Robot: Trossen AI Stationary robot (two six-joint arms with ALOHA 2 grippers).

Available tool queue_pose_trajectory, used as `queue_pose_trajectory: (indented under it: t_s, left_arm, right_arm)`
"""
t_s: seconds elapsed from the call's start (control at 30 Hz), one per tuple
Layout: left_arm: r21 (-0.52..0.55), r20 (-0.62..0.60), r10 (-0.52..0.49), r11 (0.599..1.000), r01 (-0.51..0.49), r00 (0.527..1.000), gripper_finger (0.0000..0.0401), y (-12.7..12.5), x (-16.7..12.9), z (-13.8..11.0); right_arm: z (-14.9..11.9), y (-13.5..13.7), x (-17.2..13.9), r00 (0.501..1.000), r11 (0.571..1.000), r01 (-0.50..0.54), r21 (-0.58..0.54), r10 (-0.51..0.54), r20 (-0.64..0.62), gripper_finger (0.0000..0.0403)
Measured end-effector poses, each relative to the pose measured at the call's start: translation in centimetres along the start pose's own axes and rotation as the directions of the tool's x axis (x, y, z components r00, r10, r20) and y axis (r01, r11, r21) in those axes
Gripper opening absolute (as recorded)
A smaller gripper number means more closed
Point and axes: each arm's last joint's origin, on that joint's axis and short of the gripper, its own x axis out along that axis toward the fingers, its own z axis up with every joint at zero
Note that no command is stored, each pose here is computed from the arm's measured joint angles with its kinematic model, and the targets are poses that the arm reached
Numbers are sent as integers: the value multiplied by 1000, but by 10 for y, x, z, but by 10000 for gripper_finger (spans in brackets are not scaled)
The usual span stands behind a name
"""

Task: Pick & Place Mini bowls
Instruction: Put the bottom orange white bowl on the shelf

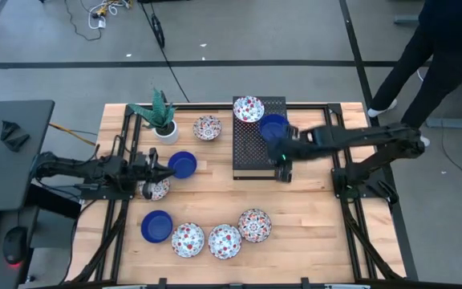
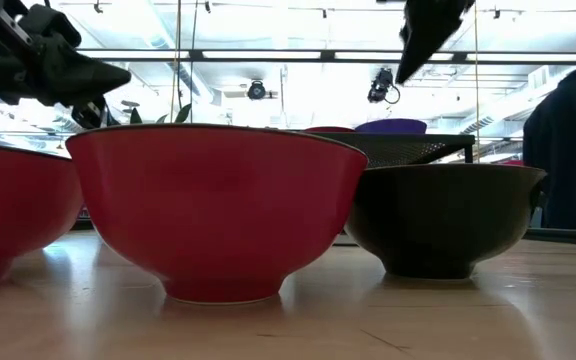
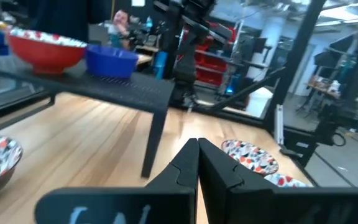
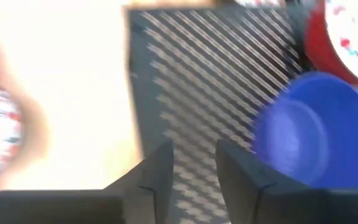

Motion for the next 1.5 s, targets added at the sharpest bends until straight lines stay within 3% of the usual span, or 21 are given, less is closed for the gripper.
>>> queue_pose_trajectory:
  t_s: [0.23,0.37,0.47,0.53,0.63,0.73,0.97,1.17,1.33,1.5]
  left_arm:
    - [6,16,2,1000,-2,1000,12,-4,-1,1]
    - [-13,17,8,1000,-7,1000,12,-5,-1,0]
    - [-26,19,3,1000,-3,1000,12,-6,-2,0]
    - [-45,25,7,999,-6,1000,12,-7,-2,1]
    - [-71,26,12,997,-10,1000,12,-8,-2,0]
    - [-84,24,6,996,-4,1000,12,-9,-3,0]
    - [-132,23,32,991,-28,999,12,-9,-3,-1]
    - [-145,12,51,988,-49,999,12,-9,-3,-2]
    - [-138,-2,72,988,-71,997,12,-9,-1,-4]
    - [-147,-36,94,984,-98,995,12,-8,1,-7]
  right_arm:
    - [-13,88,-33,964,992,-110,-61,121,236,88]
    - [-38,135,-32,914,964,-217,-152,255,316,71]
    - [-66,163,-17,876,940,-304,-156,340,343,61]
    - [-85,176,-3,842,917,-380,-120,397,366,55]
    - [-103,189,15,741,840,-530,-116,525,418,52]
    - [-112,195,32,688,801,-586,-122,571,448,58]
    - [-100,203,65,752,857,-472,-208,514,413,121]
    - [-85,207,93,823,872,-409,-267,480,305,173]
    - [-81,216,109,845,858,-377,-348,473,250,181]
    - [-80,220,114,850,857,-367,-363,467,245,161]
